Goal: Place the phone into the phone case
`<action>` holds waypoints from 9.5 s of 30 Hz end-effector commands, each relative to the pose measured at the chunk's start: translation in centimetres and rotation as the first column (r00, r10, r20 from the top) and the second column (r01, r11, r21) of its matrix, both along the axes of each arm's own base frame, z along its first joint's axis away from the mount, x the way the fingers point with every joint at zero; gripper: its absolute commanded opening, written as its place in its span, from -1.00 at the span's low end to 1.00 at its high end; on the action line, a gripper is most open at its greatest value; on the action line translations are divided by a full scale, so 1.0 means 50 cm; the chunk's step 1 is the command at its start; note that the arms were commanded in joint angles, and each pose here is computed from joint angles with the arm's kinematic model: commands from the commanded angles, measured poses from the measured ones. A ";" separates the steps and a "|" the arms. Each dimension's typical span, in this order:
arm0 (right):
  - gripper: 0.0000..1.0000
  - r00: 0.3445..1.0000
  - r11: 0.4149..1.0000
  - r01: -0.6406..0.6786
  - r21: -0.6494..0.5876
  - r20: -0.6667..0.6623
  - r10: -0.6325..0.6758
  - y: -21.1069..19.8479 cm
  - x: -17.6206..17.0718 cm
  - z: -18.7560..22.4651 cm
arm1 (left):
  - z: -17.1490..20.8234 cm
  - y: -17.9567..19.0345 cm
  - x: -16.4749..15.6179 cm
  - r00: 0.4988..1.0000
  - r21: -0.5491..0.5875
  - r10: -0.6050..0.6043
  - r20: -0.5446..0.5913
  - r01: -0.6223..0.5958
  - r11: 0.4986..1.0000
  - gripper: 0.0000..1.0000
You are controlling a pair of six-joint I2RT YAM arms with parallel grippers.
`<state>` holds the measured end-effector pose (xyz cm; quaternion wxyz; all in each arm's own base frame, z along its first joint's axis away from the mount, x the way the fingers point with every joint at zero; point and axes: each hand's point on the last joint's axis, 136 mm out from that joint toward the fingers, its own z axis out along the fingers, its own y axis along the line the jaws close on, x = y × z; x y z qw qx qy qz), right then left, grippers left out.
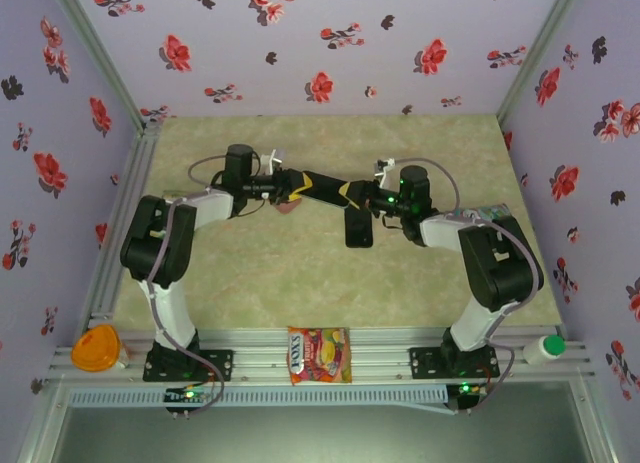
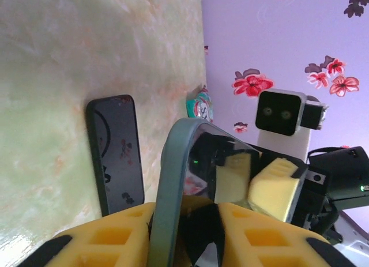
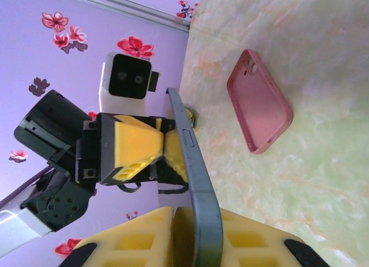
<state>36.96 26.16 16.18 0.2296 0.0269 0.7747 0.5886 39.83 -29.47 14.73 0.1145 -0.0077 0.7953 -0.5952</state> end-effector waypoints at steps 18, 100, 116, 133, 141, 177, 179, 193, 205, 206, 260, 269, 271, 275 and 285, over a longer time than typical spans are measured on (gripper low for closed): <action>-1.00 0.993 0.998 -0.032 0.056 0.114 0.025 0.014 -0.011 0.107 | -0.017 0.017 0.051 0.994 -0.052 0.111 0.018 -0.110 0.993 -0.13; -1.00 0.997 0.998 0.030 0.059 0.067 -0.033 -0.007 0.016 0.079 | -0.259 0.208 0.170 0.984 0.557 0.173 0.048 -0.170 0.813 -0.19; -1.00 1.000 1.000 0.003 -0.016 -0.024 -0.004 -0.014 -0.026 -0.013 | -0.233 0.130 0.069 0.983 0.485 0.178 0.056 -0.182 0.856 -0.19; -1.00 0.992 0.999 -0.018 -0.040 -0.127 0.013 0.042 0.031 -0.083 | -0.183 0.189 0.104 0.960 0.428 0.268 0.083 -0.278 0.860 -0.19; -1.00 0.987 0.998 -0.021 -0.057 -0.158 0.012 0.058 0.034 -0.112 | -0.192 0.187 0.114 0.961 0.430 0.262 0.085 -0.273 0.861 -0.19; -1.00 0.981 0.996 -0.003 -0.085 -0.195 -0.014 0.074 0.036 -0.161 | -0.208 0.170 0.121 0.971 0.426 0.227 0.077 -0.238 0.873 -0.19; -1.00 0.981 0.996 -0.002 -0.087 -0.194 -0.015 0.075 0.038 -0.162 | -0.211 0.166 0.120 0.972 0.426 0.222 0.077 -0.234 0.874 -0.19; -1.00 0.978 0.996 -0.006 -0.087 -0.206 -0.012 0.081 0.044 -0.175 | -0.234 0.129 0.113 0.979 0.418 0.196 0.058 -0.202 0.886 -0.19; -1.00 0.977 0.997 -0.006 -0.077 -0.211 -0.010 0.090 0.052 -0.184 | -0.240 0.118 0.105 0.981 0.415 0.188 0.050 -0.192 0.889 -0.19; -1.00 0.977 0.997 -0.008 -0.076 -0.211 -0.008 0.092 0.052 -0.185 | -0.240 0.116 0.104 0.981 0.414 0.187 0.049 -0.190 0.890 -0.19; -1.00 0.967 0.999 -0.019 -0.047 -0.256 0.006 0.110 0.039 -0.219 | -0.237 0.121 -0.036 0.977 0.389 0.211 -0.014 -0.189 0.902 -0.19; -1.00 0.964 0.998 -0.004 -0.059 -0.265 -0.011 0.105 0.036 -0.225 | -0.235 0.122 -0.033 0.978 0.393 0.207 -0.007 -0.187 0.900 -0.19; -1.00 0.963 0.998 -0.003 -0.069 -0.270 -0.016 0.105 0.034 -0.229 | -0.235 0.121 -0.032 0.979 0.392 0.205 -0.006 -0.186 0.901 -0.19; -0.97 0.960 0.996 0.007 -0.090 -0.277 -0.032 0.102 0.037 -0.231 | -0.232 0.120 -0.031 0.979 0.389 0.205 -0.002 -0.188 0.902 -0.19; -0.76 0.959 0.981 -0.015 -0.192 -0.281 -0.040 0.106 0.030 -0.238 | -0.229 0.119 -0.028 0.978 0.381 0.207 0.007 -0.194 0.904 -0.19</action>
